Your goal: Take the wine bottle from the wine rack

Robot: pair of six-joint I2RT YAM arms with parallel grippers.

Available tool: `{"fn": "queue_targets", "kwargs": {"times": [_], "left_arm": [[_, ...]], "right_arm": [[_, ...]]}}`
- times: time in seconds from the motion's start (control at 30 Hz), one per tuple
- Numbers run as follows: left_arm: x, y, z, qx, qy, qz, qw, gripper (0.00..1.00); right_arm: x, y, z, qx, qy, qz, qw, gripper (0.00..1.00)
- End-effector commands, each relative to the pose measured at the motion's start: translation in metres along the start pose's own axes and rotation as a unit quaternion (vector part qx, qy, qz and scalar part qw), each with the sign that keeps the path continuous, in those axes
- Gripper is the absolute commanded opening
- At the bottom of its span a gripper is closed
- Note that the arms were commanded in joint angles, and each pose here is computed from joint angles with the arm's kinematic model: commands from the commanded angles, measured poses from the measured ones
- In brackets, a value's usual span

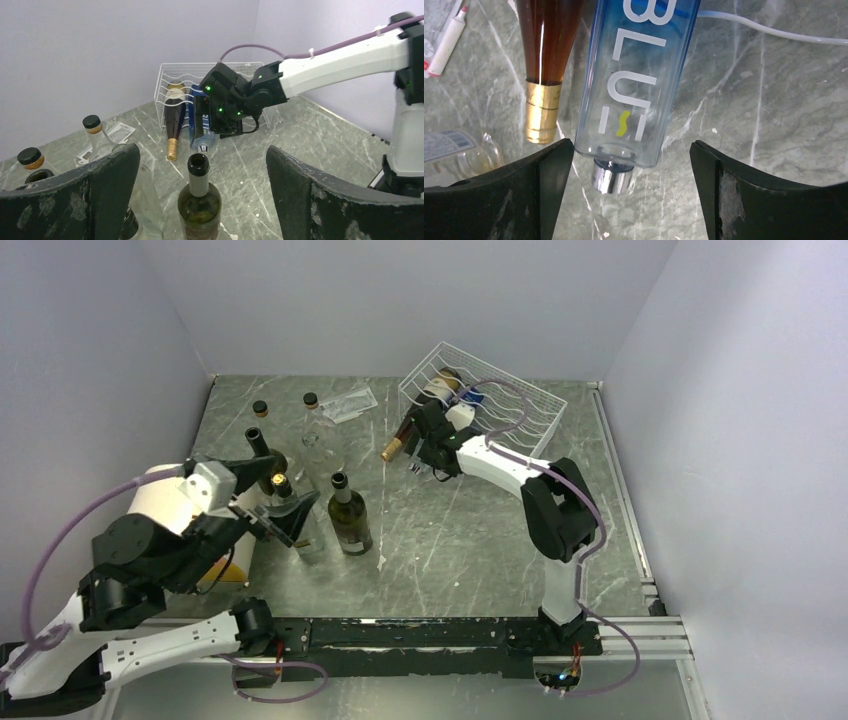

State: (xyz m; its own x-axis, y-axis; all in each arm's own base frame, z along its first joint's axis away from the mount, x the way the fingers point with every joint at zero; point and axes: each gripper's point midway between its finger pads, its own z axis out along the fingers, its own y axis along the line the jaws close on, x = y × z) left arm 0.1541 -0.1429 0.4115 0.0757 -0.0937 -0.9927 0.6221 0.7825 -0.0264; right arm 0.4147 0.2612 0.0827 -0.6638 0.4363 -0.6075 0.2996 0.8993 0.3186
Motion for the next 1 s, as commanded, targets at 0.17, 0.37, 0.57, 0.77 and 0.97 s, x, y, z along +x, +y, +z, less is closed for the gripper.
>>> {"fn": "queue_targets", "kwargs": {"times": [0.17, 0.37, 0.57, 0.77, 0.97], "left_arm": [[-0.001, 0.008, -0.027, 0.01, -0.032, -0.044, 0.998, 1.0], [-0.002, 0.008, -0.03, 0.01, -0.023, -0.051, 0.998, 1.0], [-0.003, -0.005, -0.019, 0.029, -0.01, -0.059, 0.998, 1.0], [0.009, -0.014, -0.001, 0.026, 0.017, -0.057, 0.998, 0.99], [0.01, -0.023, 0.017, 0.023, 0.033, -0.053, 0.998, 0.99]], "right_arm": [[-0.01, 0.007, 0.031, 0.025, -0.032, 0.009, 0.999, 0.91], [-0.004, -0.002, 0.048, 0.034, -0.031, 0.016, 0.999, 0.87], [0.004, -0.004, 0.051, 0.018, -0.02, 0.014, 1.0, 0.74], [0.017, -0.011, 0.033, -0.01, 0.003, 0.006, 1.0, 0.47], [0.037, -0.029, -0.012, -0.045, 0.048, -0.025, 0.997, 0.31]]}}
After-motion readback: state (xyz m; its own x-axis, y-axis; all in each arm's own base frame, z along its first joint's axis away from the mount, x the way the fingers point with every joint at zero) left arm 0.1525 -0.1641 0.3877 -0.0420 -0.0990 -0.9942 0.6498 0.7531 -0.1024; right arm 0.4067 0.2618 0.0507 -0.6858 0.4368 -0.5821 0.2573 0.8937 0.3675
